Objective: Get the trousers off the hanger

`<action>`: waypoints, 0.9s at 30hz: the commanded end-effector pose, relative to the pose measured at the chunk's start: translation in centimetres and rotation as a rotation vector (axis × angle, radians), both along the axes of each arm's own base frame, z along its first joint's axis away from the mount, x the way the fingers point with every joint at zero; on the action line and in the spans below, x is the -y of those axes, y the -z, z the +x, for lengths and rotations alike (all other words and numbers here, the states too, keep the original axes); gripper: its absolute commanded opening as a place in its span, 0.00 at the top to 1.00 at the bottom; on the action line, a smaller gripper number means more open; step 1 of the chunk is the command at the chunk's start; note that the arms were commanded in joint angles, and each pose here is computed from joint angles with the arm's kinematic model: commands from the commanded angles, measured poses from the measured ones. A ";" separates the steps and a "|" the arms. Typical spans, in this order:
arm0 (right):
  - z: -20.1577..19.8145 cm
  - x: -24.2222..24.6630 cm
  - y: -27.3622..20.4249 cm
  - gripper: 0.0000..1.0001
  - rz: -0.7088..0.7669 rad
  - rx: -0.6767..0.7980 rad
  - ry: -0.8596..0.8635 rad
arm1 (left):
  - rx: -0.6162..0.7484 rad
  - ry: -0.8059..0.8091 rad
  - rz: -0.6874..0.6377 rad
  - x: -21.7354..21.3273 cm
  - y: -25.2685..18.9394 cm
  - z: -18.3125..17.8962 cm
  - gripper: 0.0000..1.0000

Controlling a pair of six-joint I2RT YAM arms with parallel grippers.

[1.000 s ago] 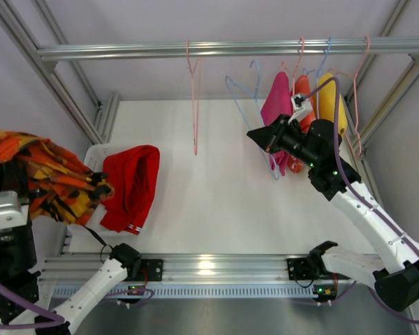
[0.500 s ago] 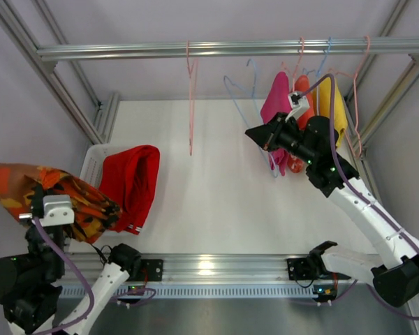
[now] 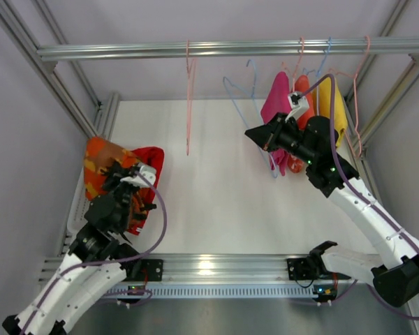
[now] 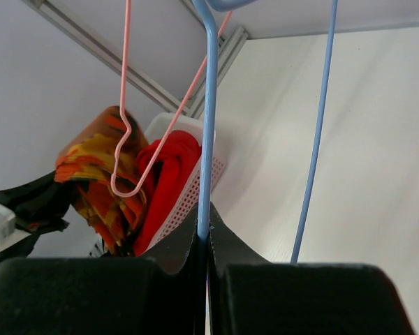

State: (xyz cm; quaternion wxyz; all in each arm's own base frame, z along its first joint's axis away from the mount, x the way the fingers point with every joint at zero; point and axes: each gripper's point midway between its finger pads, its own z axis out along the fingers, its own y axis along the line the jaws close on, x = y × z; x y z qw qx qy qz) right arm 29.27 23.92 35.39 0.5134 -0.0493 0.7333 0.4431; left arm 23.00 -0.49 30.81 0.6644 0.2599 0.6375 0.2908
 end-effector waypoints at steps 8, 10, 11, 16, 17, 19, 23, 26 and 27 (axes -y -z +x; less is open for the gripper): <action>-1.5 -0.3 -3.7 1.00 0.037 0.087 -0.038 | -0.103 -0.011 -0.357 1.4 0.6 6.6 1.00; -1.7 -0.2 -3.9 1.00 0.035 0.090 -0.038 | -0.195 -0.101 -0.455 -0.9 2.1 7.8 1.00; -1.9 -0.2 -4.0 1.00 0.035 0.096 -0.043 | -0.251 -0.071 -0.487 -0.7 3.0 8.3 1.00; -2.3 -0.1 -4.1 1.00 0.035 0.096 -0.046 | -0.401 -0.100 -0.659 -3.2 5.7 8.3 0.82; -2.3 -0.1 -4.1 1.00 0.035 0.093 -0.040 | -0.413 -0.070 -0.669 -2.8 5.5 7.9 0.73; -2.6 -0.3 -4.4 1.00 0.033 0.096 -0.040 | -0.389 0.028 -0.699 -1.1 3.8 7.0 0.54; -2.8 -0.8 -4.9 1.00 0.030 0.083 -0.014 | -0.390 0.172 -0.776 1.8 0.3 5.1 0.18; -2.9 -1.4 -5.5 1.00 0.048 0.050 0.006 | -0.390 0.207 -0.839 2.9 -2.1 4.0 0.05; -2.9 -1.6 -5.9 1.00 0.058 0.045 0.009 | -0.360 0.224 -0.843 3.0 -3.6 3.5 0.04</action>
